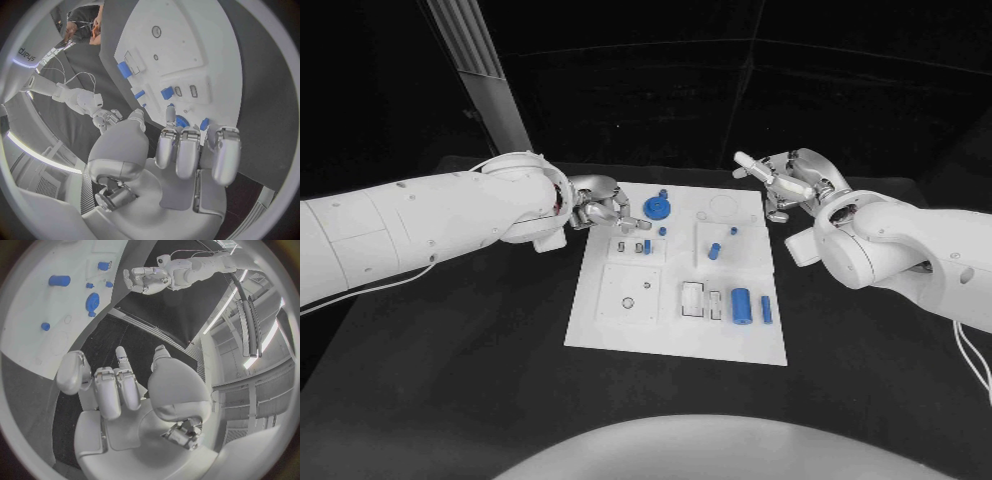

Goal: Assemble the parts on the task board

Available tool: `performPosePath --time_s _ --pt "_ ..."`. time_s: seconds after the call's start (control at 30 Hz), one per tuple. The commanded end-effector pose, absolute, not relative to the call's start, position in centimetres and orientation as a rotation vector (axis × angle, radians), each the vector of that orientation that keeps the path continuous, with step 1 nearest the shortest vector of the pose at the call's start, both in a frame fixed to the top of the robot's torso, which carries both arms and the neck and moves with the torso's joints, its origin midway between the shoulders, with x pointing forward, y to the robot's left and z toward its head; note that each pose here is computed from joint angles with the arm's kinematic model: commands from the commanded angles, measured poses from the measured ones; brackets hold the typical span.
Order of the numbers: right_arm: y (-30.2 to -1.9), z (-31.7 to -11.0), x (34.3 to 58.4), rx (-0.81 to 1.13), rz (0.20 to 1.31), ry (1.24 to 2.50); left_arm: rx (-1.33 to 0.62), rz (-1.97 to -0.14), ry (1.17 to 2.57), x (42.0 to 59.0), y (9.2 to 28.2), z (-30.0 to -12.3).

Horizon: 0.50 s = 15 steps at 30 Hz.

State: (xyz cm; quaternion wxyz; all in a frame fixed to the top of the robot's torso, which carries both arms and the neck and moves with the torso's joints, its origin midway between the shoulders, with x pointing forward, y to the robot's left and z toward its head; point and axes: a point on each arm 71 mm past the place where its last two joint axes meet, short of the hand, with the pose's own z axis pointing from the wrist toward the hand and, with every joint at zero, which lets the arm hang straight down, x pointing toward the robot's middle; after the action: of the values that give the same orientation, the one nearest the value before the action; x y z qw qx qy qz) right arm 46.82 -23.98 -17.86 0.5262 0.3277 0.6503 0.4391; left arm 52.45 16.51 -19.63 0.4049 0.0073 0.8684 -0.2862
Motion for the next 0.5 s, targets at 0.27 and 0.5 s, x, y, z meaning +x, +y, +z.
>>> performPosePath --time_s 0.27,0.5 --pt "-23.5 -18.5 46.7 0.764 1.019 1.652 0.061 -0.616 2.314 52.8 15.8 -20.8" --pt "-23.5 -18.9 46.7 0.759 0.991 1.688 0.066 -0.608 2.341 53.4 15.2 -21.2"
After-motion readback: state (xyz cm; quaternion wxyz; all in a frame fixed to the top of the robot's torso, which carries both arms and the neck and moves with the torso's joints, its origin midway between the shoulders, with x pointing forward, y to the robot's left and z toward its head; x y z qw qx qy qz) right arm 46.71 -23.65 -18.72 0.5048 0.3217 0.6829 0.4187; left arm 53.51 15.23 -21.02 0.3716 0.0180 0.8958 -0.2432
